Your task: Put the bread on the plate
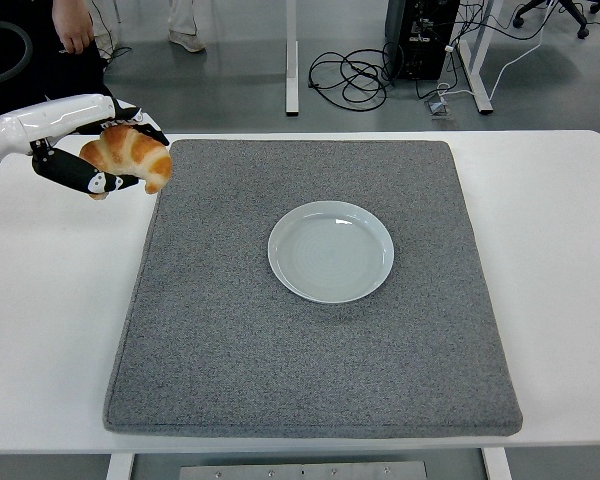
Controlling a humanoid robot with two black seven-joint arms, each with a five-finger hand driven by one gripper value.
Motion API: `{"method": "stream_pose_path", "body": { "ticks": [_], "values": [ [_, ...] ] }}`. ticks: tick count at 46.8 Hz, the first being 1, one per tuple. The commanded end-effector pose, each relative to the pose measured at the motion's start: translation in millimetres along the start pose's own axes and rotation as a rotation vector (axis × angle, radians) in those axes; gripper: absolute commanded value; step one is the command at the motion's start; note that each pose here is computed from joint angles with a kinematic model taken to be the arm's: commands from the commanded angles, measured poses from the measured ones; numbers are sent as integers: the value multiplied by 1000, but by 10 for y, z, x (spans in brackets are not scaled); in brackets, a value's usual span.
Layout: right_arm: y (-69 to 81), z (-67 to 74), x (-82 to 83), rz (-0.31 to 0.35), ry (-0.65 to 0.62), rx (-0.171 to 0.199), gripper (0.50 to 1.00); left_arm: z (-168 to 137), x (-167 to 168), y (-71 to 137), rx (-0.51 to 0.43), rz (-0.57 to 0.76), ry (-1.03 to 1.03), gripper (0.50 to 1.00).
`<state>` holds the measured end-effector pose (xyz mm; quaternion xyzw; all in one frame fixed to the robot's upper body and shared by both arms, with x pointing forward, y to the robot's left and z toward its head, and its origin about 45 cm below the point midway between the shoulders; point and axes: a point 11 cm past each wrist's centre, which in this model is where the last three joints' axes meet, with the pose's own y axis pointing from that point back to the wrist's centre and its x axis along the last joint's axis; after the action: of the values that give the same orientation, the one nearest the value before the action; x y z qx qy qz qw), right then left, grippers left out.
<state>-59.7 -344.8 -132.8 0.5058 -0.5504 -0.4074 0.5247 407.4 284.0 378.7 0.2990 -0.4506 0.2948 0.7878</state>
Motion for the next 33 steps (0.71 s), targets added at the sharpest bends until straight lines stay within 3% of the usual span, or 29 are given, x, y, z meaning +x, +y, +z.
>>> {"method": "stream_pose_path", "body": {
  "ticks": [1, 17, 33],
  "values": [
    [0, 2, 0, 0, 0, 0, 1000, 36, -32, -177, -6, -2, 14, 500],
    [0, 1, 1, 1, -1, 0, 1000, 53, -208, -860, -14, 0, 86, 500],
    [0, 0, 0, 0, 0, 1, 1000, 359, -502, -1446, -49, -37, 115, 500]
  ]
}}
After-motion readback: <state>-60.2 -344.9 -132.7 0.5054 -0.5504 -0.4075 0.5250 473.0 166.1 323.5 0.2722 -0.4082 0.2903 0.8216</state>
